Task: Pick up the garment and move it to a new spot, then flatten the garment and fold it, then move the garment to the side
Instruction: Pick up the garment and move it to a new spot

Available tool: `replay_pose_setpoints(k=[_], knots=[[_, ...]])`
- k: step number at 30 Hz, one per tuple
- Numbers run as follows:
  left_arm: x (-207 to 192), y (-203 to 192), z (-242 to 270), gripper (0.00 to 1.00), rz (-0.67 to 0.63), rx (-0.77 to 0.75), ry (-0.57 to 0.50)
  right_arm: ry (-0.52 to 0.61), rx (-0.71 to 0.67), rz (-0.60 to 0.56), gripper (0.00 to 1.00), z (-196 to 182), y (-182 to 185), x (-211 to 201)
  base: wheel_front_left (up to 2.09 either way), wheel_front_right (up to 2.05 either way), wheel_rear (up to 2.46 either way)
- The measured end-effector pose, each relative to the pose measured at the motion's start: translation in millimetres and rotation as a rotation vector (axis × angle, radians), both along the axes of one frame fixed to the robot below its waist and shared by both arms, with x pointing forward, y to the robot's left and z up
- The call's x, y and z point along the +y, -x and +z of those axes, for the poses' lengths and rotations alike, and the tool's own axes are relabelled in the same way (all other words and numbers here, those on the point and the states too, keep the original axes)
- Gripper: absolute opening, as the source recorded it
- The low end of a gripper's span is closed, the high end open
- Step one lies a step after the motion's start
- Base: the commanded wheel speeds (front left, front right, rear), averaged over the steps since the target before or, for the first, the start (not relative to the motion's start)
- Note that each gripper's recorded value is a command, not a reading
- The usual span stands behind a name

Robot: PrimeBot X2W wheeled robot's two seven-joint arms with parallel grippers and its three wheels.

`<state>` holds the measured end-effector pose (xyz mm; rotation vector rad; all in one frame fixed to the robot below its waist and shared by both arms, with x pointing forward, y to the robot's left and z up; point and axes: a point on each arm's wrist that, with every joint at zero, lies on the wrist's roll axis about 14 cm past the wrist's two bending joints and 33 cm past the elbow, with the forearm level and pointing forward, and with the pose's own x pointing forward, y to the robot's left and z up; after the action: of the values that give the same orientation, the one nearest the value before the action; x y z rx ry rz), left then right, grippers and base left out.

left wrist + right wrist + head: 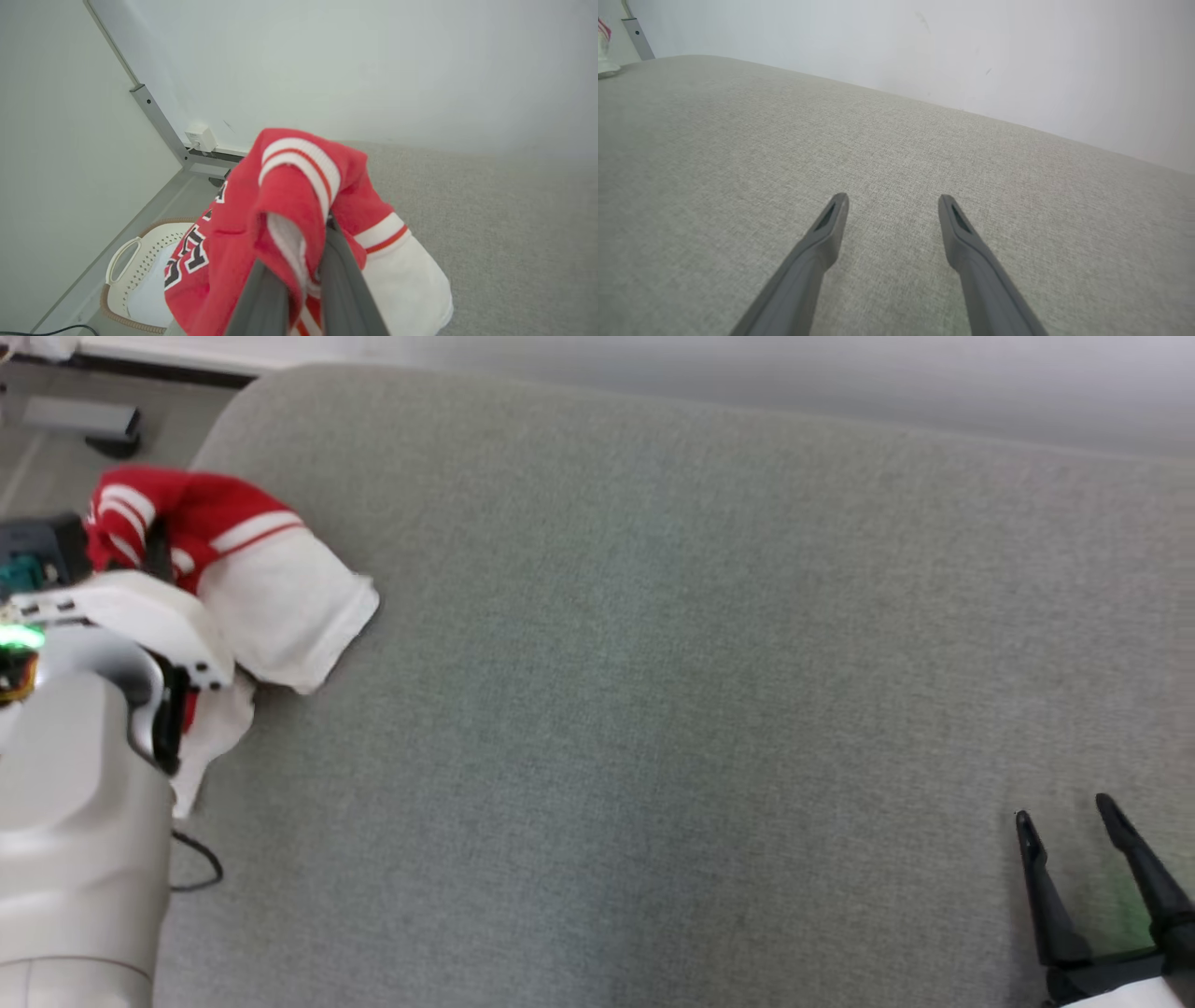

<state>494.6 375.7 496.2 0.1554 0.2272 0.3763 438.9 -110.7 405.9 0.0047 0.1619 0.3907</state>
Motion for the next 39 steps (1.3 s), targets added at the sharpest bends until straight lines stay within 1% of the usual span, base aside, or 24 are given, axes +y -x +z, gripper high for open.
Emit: replay_pose_setpoints(k=[4,9,15,18,23,25,28,30,32,35,39], knots=[[-22,-24,63,0.0,-0.1,-0.141,-0.035,-0.027,-0.023,-0.033,1.0,17,10,-3,0.0,0.0,0.0],[-70,-45,135,0.0,-0.245,-0.286,-0.062,-0.051,-0.049,-0.089,1.0,34,26,-13,0.0,0.0,0.0],[-163,-54,206,0.0,-0.47,-0.445,-0.035,-0.066,-0.071,-0.179,1.0,47,48,-35,0.0,0.0,0.0],[-215,-49,220,0.0,-0.592,-0.48,0.005,-0.069,-0.081,-0.229,1.0,52,59,-49,0.0,0.0,0.0],[-298,-29,213,0.0,-0.796,-0.464,0.083,-0.075,-0.101,-0.311,1.0,60,74,-71,0.0,0.0,0.0],[-330,-17,207,0.0,-0.879,-0.45,0.13,-0.074,-0.105,-0.349,1.0,61,81,-82,0.0,0.0,0.0],[-374,4,186,0.0,-0.996,-0.391,0.199,-0.071,-0.101,-0.397,1.0,60,92,-96,0.0,0.0,0.0],[-396,17,171,0.0,-1.056,-0.359,0.241,-0.071,-0.098,-0.422,1.0,60,98,-102,0.0,0.0,0.0],[-414,29,151,0.0,-1.103,-0.308,0.291,-0.071,-0.095,-0.44,1.0,59,102,-106,0.0,0.0,0.0],[-433,43,111,0.0,-1.132,-0.203,0.391,-0.071,-0.086,-0.462,1.0,56,106,-111,0.0,0.0,0.0],[-437,43,59,0.0,-1.092,-0.118,0.401,-0.069,-0.07,-0.477,1.0,52,108,-114,0.0,0.0,0.0]])
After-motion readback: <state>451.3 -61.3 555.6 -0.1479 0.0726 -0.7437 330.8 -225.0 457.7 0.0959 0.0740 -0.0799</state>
